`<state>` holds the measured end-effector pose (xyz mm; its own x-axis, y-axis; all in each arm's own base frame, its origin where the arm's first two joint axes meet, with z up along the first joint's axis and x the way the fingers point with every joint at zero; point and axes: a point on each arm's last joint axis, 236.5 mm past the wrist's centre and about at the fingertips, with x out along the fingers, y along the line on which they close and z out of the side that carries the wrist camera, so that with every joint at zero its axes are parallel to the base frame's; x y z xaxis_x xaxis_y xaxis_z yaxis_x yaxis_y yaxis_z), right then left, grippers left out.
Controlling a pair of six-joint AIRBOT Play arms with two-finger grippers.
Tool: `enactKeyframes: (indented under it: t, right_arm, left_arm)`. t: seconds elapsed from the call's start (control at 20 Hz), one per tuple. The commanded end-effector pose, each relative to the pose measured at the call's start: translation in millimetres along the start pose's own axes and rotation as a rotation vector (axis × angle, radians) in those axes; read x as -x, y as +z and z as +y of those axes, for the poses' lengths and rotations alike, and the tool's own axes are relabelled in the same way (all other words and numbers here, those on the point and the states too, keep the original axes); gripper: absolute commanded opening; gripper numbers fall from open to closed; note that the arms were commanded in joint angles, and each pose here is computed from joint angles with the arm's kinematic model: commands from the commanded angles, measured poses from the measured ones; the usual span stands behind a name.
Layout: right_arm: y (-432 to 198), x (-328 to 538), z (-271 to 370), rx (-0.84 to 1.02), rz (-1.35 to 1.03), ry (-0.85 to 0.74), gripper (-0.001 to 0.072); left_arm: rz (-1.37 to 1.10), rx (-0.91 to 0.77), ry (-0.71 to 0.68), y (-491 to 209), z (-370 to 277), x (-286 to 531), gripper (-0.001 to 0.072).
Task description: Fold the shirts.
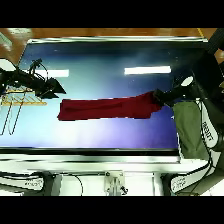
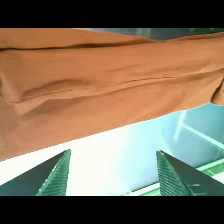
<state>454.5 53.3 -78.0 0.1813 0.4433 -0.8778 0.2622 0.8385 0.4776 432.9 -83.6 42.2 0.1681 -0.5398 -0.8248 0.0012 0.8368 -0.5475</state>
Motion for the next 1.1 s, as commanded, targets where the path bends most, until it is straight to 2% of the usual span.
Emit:
enactKeyframes:
  t: [0.0,0.05,0.1,0.15,0.2,0.25,0.35,0.4,0.5,0.7,0.8,1.05]
  right_arm:
    - [7.2,42.5,23.1,0.058,-0.088,0.029,0.0072]
    - [5.0,58.8,32.2,0.082,-0.11,0.037,0.0072]
    - [1.0,75.4,41.4,0.112,-0.128,0.044,0.0072]
    - [-4.7,91.1,49.7,0.138,-0.14,0.05,0.0072]
    - [-11.5,107.7,58.6,0.161,-0.155,0.058,0.0072]
    - [-18.0,123.7,66.5,0.182,-0.172,0.063,0.0072]
    - [-31.3,156.3,82.3,0.225,-0.218,0.075,0.0072]
    - [-39.4,172.0,89.6,0.237,-0.24,0.081,0.0072]
    - [-54.9,196.4,99.5,0.256,-0.27,0.086,0.0072]
    - [-74.3,224.2,111.4,0.265,-0.311,0.102,0.0072]
    - [-83.1,231.0,114.0,0.267,-0.311,0.104,0.0073]
    - [-102.4,250.4,130.5,0.271,-0.332,0.157,0.0073]
  left_arm:
    - [-0.011,-0.019,-0.061,3.3,-25.7,-9.0,0.0494]
    - [-0.019,-0.033,-0.075,5.1,-36.2,-15.2,0.0335]
    - [-0.037,-0.056,-0.08,8.7,-48.0,-24.0,0.0239]
    - [-0.059,-0.083,-0.085,13.1,-62.2,-35.1,0.0227]
    - [-0.074,-0.11,-0.094,15.1,-78.0,-47.6,0.0163]
    - [-0.084,-0.139,-0.104,15.6,-95.6,-65.0,0.0159]
    - [-0.051,-0.182,-0.15,0.8,-134.5,-105.0,0.0056]
    - [-0.026,-0.2,-0.165,-9.8,-149.7,-124.8,0.0029]
    - [0.02,-0.229,-0.19,-33.1,-177.2,-162.4,0.003]
    - [0.019,-0.061,-0.45,-56.8,-266.7,-205.6,0.0029]
    - [0.039,-0.049,-0.524,-75.2,-293.4,-222.7,0.0029]
    - [0.16,0.0,-0.537,-126.9,-308.5,-267.2,0.0028]
